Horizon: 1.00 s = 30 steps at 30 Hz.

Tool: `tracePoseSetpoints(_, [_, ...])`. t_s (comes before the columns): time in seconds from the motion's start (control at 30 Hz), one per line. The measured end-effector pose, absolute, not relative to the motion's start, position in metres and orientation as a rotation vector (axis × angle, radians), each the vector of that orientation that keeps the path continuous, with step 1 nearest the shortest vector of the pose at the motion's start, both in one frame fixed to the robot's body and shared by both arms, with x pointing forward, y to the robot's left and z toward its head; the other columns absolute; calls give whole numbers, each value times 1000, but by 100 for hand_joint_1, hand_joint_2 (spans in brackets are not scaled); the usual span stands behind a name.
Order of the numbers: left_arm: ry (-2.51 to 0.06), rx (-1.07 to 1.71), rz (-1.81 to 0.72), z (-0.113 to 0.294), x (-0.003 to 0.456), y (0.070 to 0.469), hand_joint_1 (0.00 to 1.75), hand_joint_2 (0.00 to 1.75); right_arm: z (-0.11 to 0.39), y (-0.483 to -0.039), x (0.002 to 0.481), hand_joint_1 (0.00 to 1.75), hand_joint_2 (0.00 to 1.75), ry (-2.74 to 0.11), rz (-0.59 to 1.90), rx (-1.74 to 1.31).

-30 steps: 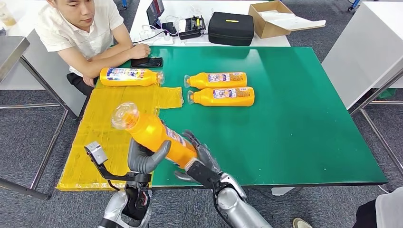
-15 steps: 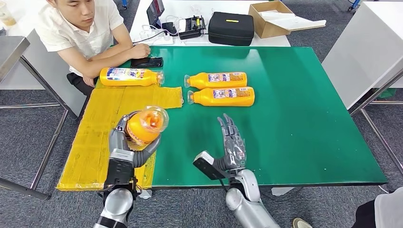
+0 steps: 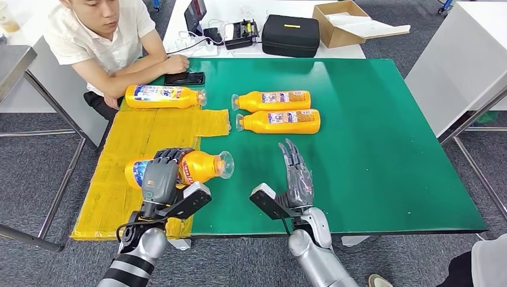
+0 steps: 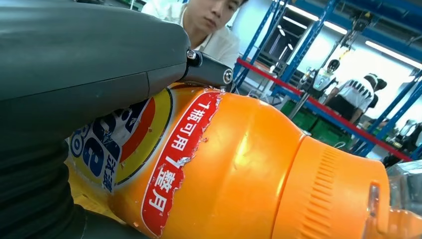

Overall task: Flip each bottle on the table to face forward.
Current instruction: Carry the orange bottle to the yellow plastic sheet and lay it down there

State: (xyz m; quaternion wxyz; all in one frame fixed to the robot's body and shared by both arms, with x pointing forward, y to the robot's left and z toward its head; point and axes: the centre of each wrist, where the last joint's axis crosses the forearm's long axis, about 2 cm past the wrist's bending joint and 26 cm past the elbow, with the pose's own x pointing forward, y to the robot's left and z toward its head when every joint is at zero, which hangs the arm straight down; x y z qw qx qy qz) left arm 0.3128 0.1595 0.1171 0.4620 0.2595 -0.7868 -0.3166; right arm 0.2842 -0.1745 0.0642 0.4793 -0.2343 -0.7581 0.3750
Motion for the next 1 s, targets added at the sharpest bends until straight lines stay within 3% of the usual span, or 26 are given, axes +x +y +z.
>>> tracePoseSetpoints(0.63, [-1671, 624, -1093, 87, 335, 176, 169, 175, 64, -170, 284, 0, 175, -1859, 912, -510])
tracePoseSetpoints(0.67, [-1661, 621, -1106, 86, 336, 176, 161, 175, 64, -170, 285, 0, 175, -1857, 908, -510])
tracePoseSetpoints(0.8, [-1609, 649, -1163, 83, 337, 176, 34, 175, 62, -172, 284, 0, 175, -1844, 903, -501])
tracePoseSetpoints(0.9, [-1571, 684, -1200, 81, 338, 176, 6, 175, 60, -173, 283, 0, 175, -1837, 908, -497])
tracePoseSetpoints(1.0, [-1544, 675, -1220, 76, 337, 177, 0, 175, 58, -173, 282, 0, 175, -1831, 911, -497])
